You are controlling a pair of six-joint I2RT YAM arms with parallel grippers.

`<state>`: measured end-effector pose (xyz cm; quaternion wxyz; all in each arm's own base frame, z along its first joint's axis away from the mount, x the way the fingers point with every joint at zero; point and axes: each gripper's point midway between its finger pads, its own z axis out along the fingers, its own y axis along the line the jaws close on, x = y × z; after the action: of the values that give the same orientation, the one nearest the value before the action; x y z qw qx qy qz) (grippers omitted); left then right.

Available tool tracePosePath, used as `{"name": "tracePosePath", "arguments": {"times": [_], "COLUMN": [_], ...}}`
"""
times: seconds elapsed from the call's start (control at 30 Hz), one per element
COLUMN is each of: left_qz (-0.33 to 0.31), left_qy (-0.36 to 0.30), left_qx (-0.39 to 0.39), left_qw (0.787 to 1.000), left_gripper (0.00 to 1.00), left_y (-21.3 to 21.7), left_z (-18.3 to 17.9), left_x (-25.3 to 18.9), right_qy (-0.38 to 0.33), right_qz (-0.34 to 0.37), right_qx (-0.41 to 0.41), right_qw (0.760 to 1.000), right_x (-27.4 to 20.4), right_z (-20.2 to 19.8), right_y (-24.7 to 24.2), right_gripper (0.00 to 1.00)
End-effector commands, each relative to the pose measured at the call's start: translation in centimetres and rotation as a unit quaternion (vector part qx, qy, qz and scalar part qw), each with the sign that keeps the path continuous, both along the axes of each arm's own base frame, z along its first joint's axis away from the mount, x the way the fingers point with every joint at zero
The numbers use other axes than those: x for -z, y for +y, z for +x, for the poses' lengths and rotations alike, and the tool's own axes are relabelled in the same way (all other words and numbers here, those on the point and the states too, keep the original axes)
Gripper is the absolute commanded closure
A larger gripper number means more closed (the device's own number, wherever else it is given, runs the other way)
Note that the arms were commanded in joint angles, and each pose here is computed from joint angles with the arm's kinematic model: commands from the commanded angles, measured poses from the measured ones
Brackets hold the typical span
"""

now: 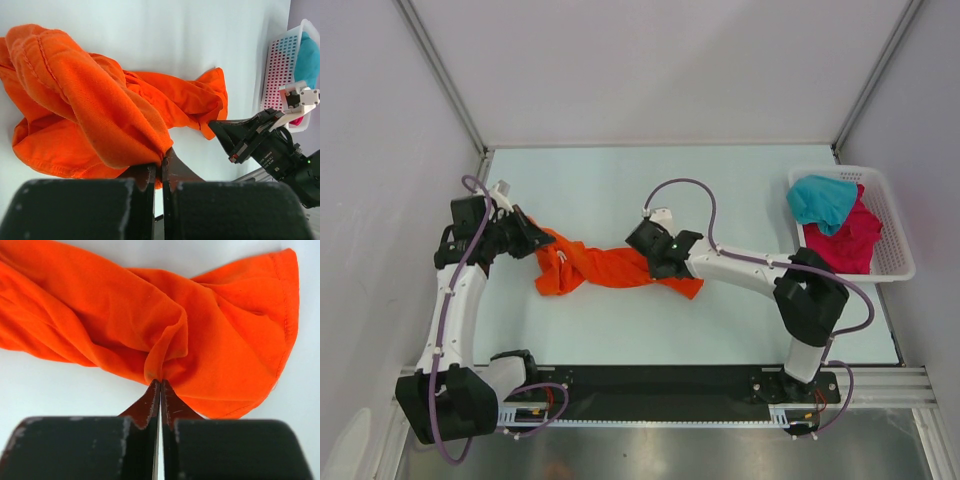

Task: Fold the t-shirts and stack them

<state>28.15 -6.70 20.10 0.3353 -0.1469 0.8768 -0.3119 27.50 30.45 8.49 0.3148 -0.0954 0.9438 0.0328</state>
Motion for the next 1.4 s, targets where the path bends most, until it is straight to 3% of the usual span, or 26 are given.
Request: {"name": "tracePosePath", "arguments": {"times": [0.0,0.1,0.27,0.47,0.63,0.87,1.03,1.13,1.17,1.27,1.37], "left_qz": [0.005,0.005,0.019,0.033,0.062,0.068,0.068,0.064,0.044,-0.039,-0.035], "left_qy": [-0.033,-0.035,-0.043,-0.065,-0.100,-0.200,-0.228,-0.199,-0.154,-0.082,-0.092], "left_qx": [0.010,0.010,0.004,-0.009,-0.020,-0.026,-0.061,-0.096,-0.091,-0.036,-0.044], "left_qw": [0.999,0.999,0.999,0.997,0.993,0.977,0.969,0.973,0.983,0.995,0.994], "left_gripper": [0.98,0.98,0.99,0.99,0.99,0.97,0.93,0.92,0.92,0.96,0.95], "left_y": [0.1,0.1,0.4,0.9,1.5,0.9,1.5,2.9,2.7,0.2,0.5], "left_z": [0.1,0.0,-0.1,-0.2,-0.8,-3.5,-3.8,-1.1,-0.2,1.0,1.2], "left_x": [-1.1,-1.3,-2.1,-4.5,-8.7,-18.8,-21.1,-17.1,-13.6,-8.6,-8.7], "right_qy": [-0.020,-0.049,-0.144,-0.236,-0.293,-0.340,-0.359,-0.332,-0.309,-0.256,-0.244], "right_qz": [-0.013,-0.025,0.008,0.020,0.023,0.086,0.096,0.089,0.086,0.076,0.070], "right_qx": [0.006,0.013,0.054,0.094,0.141,0.153,0.174,0.192,0.186,0.178,0.183], "right_qw": [1.000,0.998,0.988,0.967,0.945,0.924,0.912,0.919,0.929,0.947,0.950], "right_x": [-0.3,-2.8,-11.9,-21.1,-26.7,-32.6,-33.8,-31.7,-29.8,-25.4,-24.0], "right_z": [1.6,2.9,5.9,6.1,5.2,0.2,-0.6,2.0,2.8,4.4,4.5], "right_y": [-0.6,-1.6,-4.9,-9.5,-13.3,-15.9,-18.1,-20.0,-19.9,-19.3,-19.2], "right_gripper": [1.00,1.00,1.00,1.00,1.00,1.00,1.00,1.00,1.00,1.00,1.00]}}
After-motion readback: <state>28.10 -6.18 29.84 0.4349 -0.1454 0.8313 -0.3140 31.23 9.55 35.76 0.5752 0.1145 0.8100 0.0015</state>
